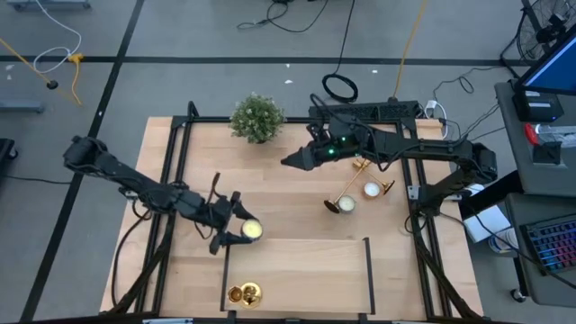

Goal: Pick & Place candle stick holders
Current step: Put the black patterned scented candle on the shelf

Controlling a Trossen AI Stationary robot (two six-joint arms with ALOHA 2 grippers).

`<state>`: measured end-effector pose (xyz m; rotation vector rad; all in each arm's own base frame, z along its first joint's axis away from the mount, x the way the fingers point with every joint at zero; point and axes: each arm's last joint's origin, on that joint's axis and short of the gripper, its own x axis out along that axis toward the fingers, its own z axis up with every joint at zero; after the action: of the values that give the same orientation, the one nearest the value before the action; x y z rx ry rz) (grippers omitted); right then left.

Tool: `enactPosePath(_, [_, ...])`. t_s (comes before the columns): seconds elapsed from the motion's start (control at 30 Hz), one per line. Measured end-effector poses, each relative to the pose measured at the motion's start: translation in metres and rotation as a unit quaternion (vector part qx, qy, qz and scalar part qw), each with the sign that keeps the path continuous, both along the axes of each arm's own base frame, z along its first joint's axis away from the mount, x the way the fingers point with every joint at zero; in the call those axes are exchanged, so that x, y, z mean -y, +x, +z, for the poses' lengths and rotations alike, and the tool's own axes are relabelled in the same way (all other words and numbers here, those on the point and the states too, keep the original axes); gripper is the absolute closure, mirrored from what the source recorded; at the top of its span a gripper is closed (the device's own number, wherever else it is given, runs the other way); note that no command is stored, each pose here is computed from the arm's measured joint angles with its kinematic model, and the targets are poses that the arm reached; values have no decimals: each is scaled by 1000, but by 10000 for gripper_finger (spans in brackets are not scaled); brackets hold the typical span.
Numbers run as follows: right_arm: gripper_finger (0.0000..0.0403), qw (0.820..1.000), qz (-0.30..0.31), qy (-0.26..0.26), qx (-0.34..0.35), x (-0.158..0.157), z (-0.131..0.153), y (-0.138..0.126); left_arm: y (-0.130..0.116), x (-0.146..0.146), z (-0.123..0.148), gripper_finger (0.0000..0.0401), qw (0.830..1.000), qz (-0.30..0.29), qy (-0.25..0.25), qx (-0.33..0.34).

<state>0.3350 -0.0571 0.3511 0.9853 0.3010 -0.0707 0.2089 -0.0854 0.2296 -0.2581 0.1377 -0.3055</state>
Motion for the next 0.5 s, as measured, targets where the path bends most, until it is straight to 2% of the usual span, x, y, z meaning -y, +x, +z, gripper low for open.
enactPosePath(0.13, [78,1000,-6,-5,-1,0,0,0,9,7,8,104,999,-32,-12,3])
enactPosePath(0.27, [78,1000,-9,-7,-1,0,0,0,17,14,5,104,997,-69,-27,-28])
enactPosePath(0.37, [78,1000,-9,-7,-1,0,0,0,21,22,2,104,995,-84,-15,-60])
enactPosePath(0.5, [78,1000,-6,-8,-1,-2,0,1,28,29,5,104,993,-90,5,-71])
